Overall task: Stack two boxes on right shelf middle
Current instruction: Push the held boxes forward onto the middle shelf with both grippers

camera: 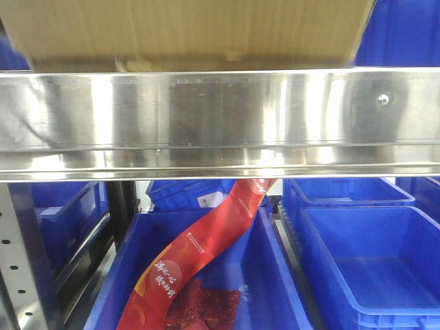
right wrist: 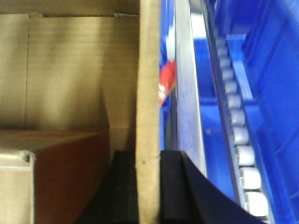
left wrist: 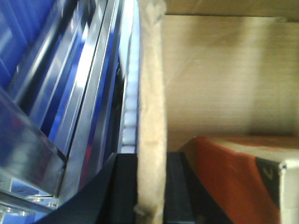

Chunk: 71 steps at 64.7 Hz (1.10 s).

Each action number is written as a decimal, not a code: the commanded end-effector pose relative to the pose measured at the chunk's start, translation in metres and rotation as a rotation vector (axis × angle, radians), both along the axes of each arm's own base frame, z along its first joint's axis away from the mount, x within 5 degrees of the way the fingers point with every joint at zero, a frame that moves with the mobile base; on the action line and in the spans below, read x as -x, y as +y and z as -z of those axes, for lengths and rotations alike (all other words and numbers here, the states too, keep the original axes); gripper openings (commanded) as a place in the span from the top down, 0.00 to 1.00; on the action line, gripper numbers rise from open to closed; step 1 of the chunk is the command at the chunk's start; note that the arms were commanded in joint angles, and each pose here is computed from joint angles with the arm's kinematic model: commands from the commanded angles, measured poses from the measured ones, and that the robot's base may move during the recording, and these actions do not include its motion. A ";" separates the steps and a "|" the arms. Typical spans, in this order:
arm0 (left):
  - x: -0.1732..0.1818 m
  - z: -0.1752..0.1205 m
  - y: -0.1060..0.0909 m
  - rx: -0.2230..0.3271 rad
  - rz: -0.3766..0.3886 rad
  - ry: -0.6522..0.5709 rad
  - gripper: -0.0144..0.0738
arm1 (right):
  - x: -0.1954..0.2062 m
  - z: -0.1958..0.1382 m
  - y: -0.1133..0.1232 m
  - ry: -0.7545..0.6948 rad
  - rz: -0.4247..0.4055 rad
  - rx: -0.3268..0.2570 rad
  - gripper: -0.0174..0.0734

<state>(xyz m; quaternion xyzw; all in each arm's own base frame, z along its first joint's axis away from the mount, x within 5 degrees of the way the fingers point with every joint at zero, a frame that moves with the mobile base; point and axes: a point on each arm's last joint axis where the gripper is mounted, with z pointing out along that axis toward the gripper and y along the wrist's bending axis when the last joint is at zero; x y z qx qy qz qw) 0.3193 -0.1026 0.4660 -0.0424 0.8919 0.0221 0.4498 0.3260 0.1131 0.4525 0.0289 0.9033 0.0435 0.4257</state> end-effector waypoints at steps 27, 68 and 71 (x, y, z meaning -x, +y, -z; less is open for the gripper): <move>0.001 -0.021 -0.001 0.044 0.023 -0.097 0.34 | -0.001 -0.015 -0.002 -0.081 0.002 -0.009 0.31; 0.026 -0.036 -0.006 0.044 0.238 -0.099 0.96 | 0.028 -0.036 -0.013 -0.123 -0.062 0.054 0.98; 0.032 -0.035 -0.006 0.062 0.266 -0.106 0.96 | 0.034 -0.038 -0.015 -0.164 -0.086 0.063 0.98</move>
